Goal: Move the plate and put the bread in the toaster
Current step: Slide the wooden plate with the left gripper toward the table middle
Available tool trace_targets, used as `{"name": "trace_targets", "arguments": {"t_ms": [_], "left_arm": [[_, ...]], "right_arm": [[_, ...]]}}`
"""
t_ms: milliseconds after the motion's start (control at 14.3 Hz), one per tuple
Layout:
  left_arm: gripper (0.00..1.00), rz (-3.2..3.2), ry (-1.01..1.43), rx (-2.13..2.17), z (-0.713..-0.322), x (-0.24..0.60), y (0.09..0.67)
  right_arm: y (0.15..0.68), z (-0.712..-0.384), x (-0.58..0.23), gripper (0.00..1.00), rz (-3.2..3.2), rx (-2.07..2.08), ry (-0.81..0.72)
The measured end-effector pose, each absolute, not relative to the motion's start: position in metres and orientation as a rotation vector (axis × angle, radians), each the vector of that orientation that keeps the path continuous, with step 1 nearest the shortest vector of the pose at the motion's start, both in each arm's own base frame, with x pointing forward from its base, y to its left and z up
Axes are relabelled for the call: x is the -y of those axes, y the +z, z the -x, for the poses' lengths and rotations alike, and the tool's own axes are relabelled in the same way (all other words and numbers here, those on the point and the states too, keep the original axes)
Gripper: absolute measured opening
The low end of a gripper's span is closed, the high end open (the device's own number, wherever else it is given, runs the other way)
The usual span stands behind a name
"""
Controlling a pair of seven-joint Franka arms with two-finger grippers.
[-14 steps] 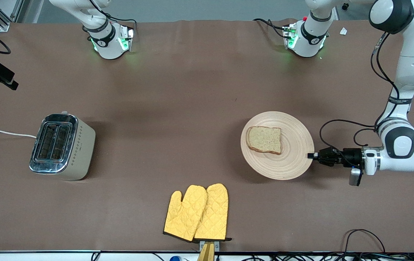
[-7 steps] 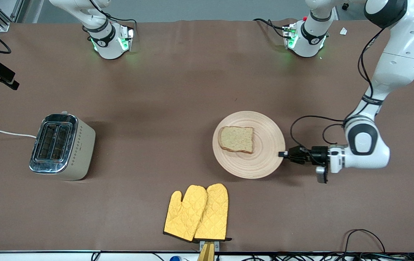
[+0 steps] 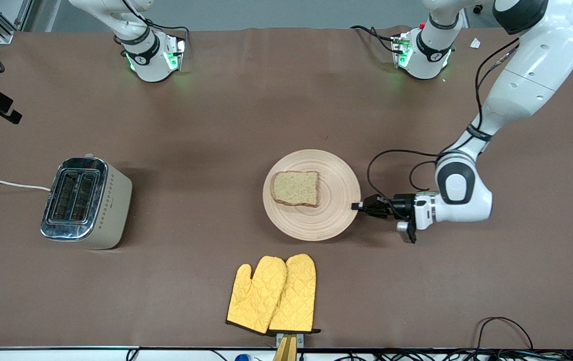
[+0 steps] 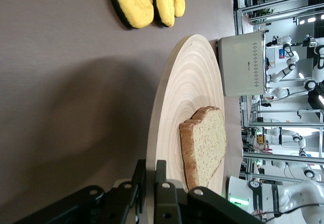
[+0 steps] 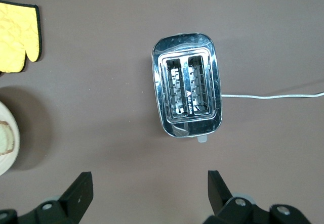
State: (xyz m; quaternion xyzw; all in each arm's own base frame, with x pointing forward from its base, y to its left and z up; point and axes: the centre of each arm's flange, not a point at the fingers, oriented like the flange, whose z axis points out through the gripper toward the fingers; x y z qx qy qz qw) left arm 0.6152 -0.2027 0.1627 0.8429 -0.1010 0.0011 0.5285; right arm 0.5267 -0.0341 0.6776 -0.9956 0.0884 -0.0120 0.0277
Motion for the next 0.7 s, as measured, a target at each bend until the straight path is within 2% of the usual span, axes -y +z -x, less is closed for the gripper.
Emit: {"name": "trace_targets", "arguments": {"t_ms": [350,629,699], "left_arm": [[0.1,-2.049,0.019,0.17,-0.594,0.267,0.149],[0.1,-2.074,0.002,0.16,-0.581,0.286,0.132],[0.15,-2.072,-0.008,0.153,-0.579,0.287,0.127]], "right_arm": [[0.674,-0.523,0.034,1.0,3.068,-0.272,0.018],[0.672,-0.523,0.034,1.0,3.065,-0.275,0.032],[0.671,-0.523,0.033,1.0,3.063,-0.272,0.036]]}}
